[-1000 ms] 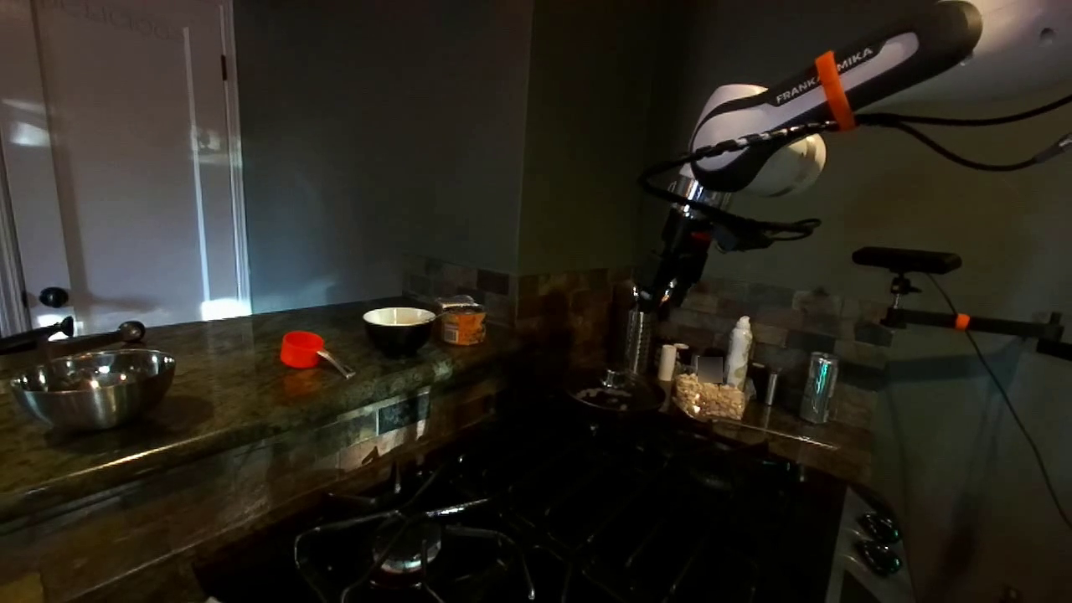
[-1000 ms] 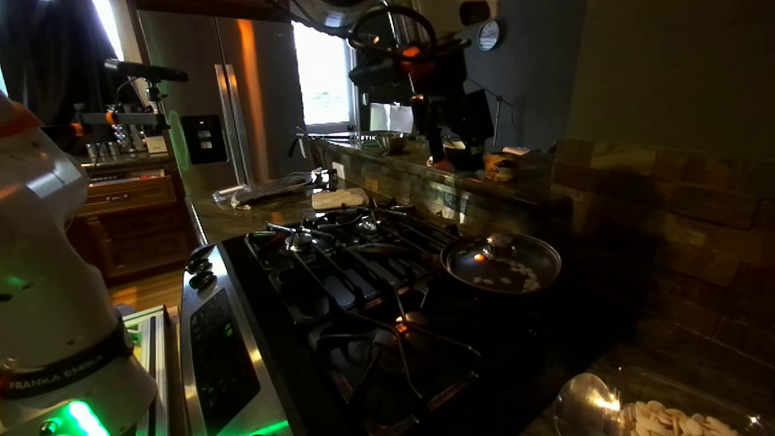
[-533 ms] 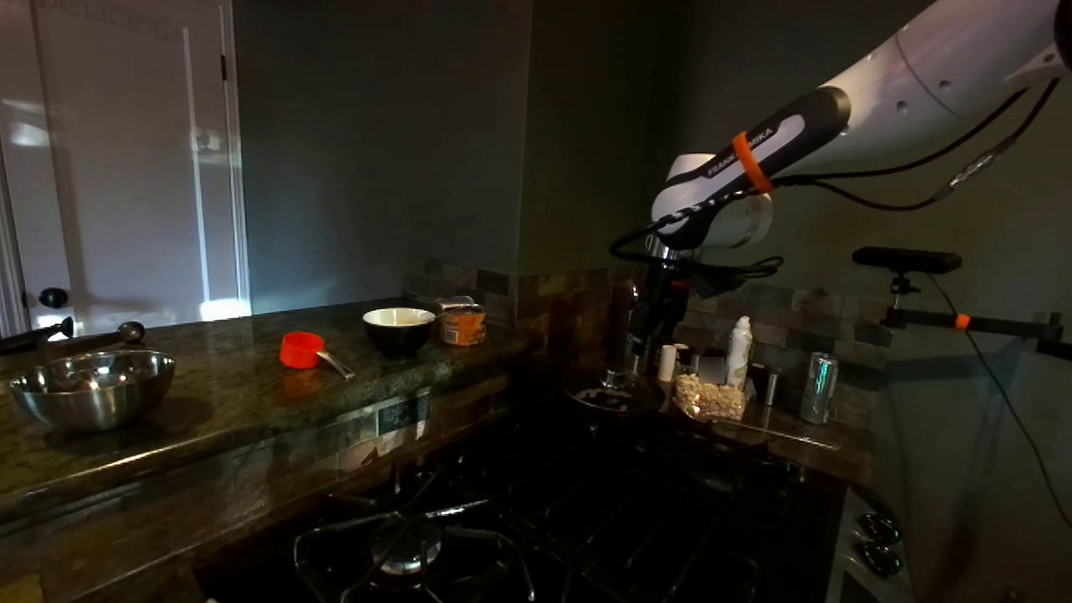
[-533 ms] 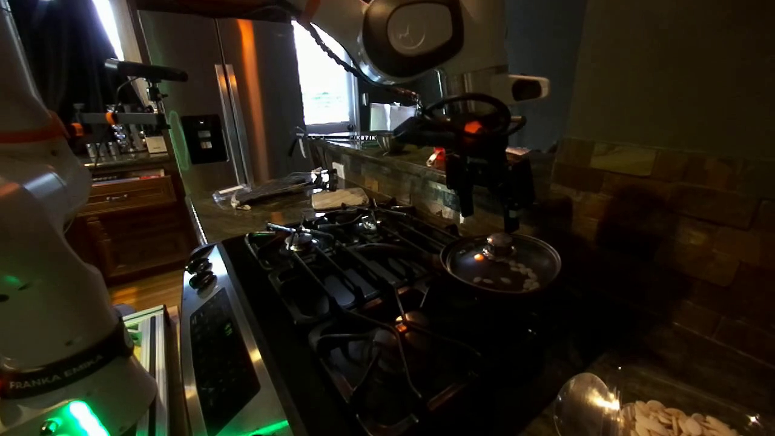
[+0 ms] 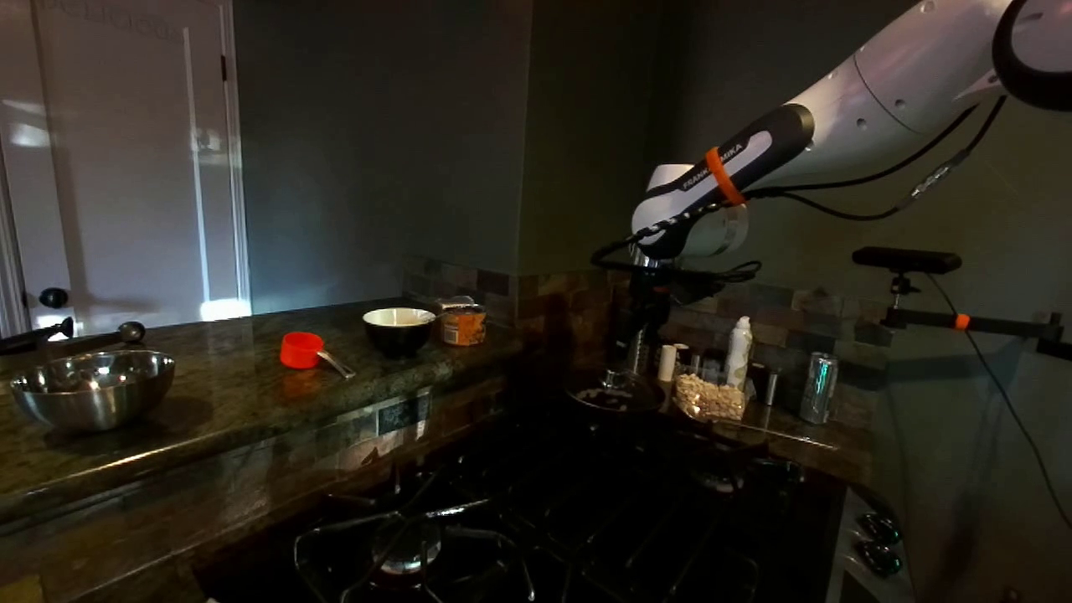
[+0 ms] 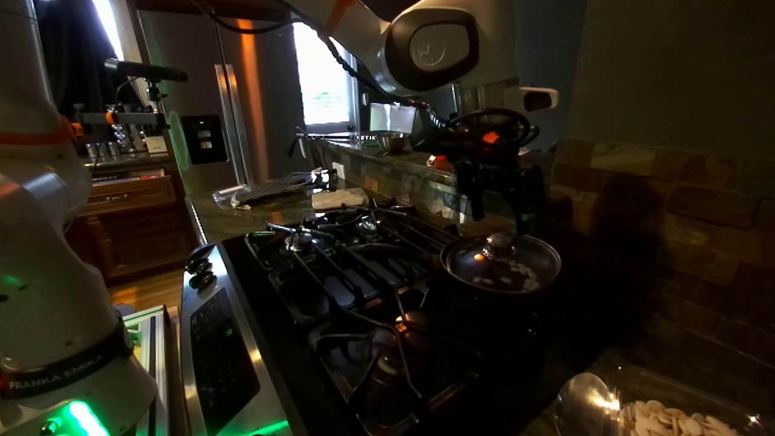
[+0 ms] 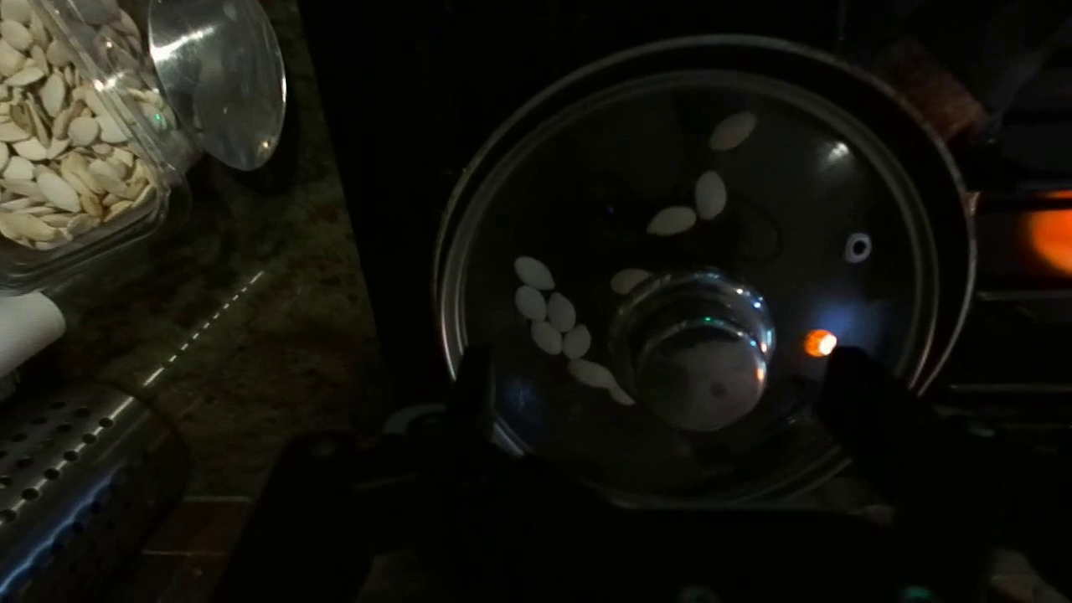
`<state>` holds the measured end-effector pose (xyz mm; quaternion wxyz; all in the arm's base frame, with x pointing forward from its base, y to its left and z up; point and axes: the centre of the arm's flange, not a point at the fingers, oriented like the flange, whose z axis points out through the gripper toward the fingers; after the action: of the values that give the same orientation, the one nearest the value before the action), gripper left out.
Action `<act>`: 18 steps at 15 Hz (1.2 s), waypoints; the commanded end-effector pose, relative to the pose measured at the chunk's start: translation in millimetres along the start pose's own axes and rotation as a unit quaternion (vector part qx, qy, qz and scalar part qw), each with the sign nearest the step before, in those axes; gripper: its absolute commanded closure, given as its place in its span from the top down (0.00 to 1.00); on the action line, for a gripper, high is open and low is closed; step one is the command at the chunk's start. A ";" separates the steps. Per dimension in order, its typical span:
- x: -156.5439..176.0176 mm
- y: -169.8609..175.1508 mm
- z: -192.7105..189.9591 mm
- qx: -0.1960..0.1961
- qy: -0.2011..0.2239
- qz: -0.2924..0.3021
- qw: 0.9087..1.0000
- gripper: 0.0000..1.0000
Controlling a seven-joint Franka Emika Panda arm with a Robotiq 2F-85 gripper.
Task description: Put the lid on the left side of the stove
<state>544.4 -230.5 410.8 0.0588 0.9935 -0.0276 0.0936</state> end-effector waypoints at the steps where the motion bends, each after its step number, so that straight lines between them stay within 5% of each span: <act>1: 7.3 -7.6 21.3 0.053 0.018 -0.012 0.998 1.00; 5: 10.3 -20.9 34.7 0.095 0.030 -0.009 0.995 1.00; 10: 8.0 -15.8 33.6 0.048 0.050 0.011 0.998 1.00; 18: 8.3 -9.7 47.6 0.028 0.031 0.017 0.999 1.00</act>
<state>562.2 -225.1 375.7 0.0203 0.9902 -0.0313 0.1347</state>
